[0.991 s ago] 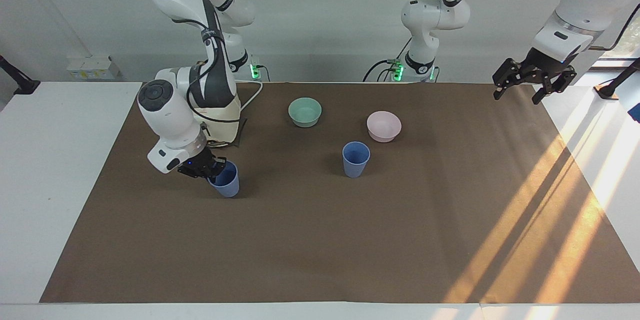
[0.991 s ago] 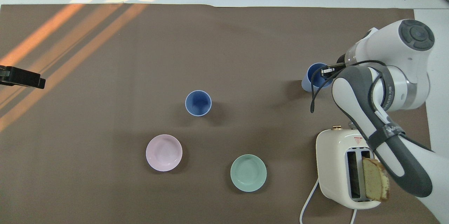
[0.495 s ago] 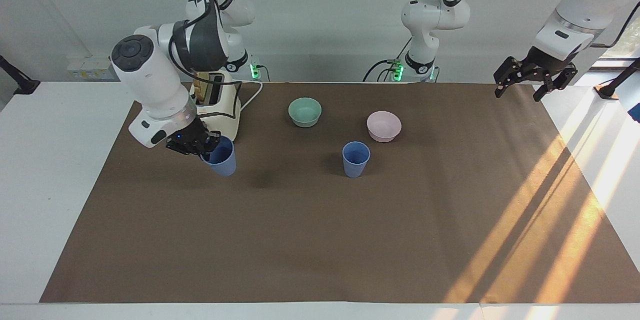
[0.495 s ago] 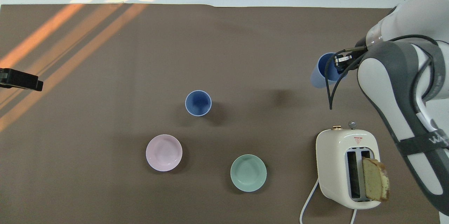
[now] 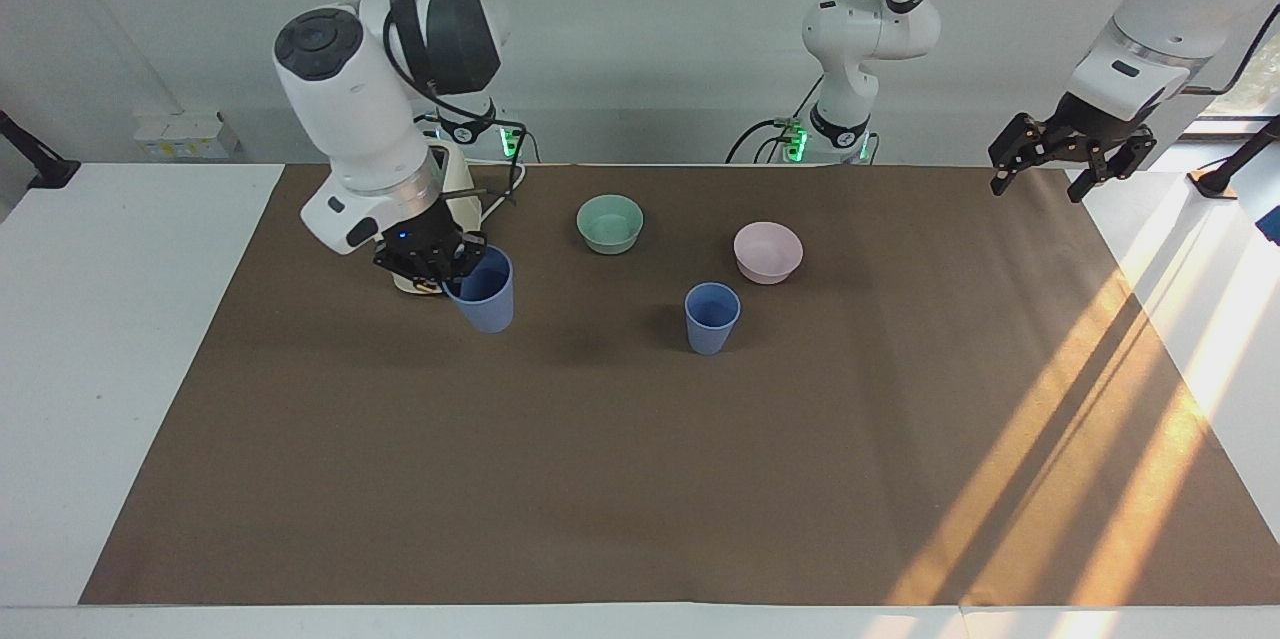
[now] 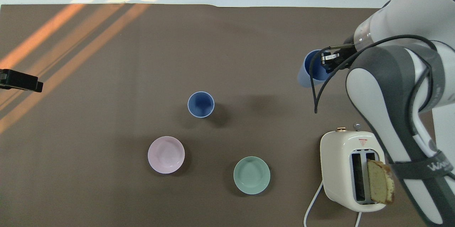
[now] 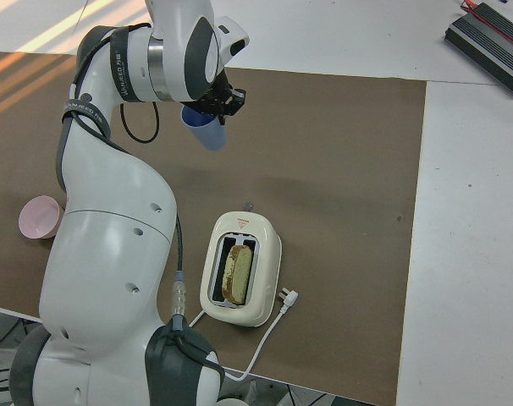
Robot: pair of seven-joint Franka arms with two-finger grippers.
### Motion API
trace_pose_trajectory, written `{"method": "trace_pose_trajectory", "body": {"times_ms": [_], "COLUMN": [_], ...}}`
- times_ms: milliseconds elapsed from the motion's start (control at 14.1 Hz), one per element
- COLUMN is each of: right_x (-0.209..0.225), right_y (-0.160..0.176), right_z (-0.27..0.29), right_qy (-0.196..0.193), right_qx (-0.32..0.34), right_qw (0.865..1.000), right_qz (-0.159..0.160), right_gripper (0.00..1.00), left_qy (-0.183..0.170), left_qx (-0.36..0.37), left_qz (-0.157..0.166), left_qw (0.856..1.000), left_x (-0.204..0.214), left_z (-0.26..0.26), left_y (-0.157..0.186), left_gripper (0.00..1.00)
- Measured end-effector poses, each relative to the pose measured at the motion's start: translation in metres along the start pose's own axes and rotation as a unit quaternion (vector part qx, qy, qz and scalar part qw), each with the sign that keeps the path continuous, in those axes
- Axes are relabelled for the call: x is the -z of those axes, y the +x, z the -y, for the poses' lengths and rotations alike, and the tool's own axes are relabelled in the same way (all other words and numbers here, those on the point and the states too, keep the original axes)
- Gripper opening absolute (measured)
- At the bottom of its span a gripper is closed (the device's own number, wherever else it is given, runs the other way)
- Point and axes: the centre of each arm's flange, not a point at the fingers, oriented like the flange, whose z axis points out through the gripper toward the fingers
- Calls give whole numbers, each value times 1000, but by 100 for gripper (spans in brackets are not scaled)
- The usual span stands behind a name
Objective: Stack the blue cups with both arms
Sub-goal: 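Carry the blue cup with the right gripper over the placed cup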
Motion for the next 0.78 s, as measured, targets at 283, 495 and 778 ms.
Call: {"method": "trace_pose_trajectory", "body": {"times_ms": [283,495,778], "right_x": [16,14,-17], "right_y": [-27,-54,-68], "right_z": [102,179,240], "right_qy": [12,27,37], "right_qx": [-10,-11,-6], "right_qw": [1000,999,999], "right_qz": [-19,-33,-33], "right_gripper": [5,5,5], "left_qy": [0,0,0], "left_qx": [0,0,0], "left_qz": [0,0,0], "left_qw": [1000,1000,1000], "left_x": [0,0,0], "left_z": [0,0,0], "left_y": [0,0,0], "left_gripper": [100,100,100]}}
